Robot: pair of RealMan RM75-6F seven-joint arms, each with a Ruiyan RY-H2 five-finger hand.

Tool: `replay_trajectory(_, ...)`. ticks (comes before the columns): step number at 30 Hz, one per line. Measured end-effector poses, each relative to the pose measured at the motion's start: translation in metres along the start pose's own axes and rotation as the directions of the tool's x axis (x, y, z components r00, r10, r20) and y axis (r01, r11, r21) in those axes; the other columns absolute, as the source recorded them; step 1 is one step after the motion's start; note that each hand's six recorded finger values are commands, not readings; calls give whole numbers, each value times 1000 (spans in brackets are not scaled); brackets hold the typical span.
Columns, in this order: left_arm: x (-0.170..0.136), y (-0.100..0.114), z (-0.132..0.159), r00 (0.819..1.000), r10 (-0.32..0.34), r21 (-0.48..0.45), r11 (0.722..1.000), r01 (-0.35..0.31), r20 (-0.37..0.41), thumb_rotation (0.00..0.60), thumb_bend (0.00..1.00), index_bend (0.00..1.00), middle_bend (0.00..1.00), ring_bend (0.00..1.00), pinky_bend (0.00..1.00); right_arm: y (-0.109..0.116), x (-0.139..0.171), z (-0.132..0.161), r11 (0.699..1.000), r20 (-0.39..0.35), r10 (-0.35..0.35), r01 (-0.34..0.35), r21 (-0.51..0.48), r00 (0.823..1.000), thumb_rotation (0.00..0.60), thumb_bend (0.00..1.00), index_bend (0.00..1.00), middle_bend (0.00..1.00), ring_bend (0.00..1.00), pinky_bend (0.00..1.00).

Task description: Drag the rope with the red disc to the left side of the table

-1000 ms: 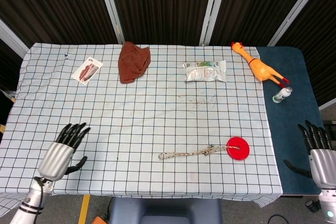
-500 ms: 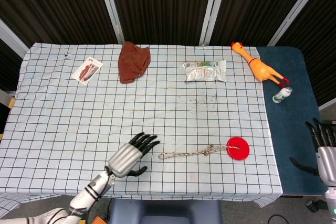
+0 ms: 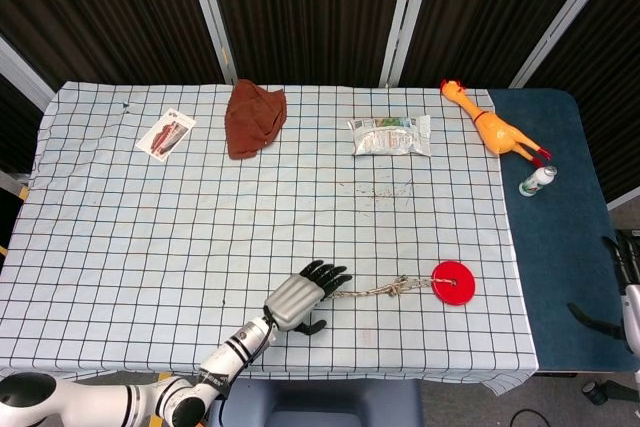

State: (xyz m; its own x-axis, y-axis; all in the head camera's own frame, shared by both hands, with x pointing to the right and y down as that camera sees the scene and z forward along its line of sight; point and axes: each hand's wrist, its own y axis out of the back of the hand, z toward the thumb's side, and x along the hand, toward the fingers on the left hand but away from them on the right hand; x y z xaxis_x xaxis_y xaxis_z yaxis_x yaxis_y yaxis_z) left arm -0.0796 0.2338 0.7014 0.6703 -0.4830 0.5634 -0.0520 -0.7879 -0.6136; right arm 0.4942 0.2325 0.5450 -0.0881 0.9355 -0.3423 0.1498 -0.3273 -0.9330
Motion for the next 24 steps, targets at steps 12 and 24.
replay_trajectory(12, 9, -1, -23, 996, 19, -4, 1000, -19, -83, 600, 367, 312, 0, 0, 0, -5, -3, 0, 1000, 0, 10, -10, 3, 1000, 600, 246, 0, 0, 0, 0)
replay_trajectory(24, 14, -4, -28, 994, 24, -13, 1000, -26, -103, 600, 441, 512, 15, 0, 14, -5, -2, -1, 1000, 6, 11, -11, 7, 1000, 600, 245, 0, 0, 0, 0)
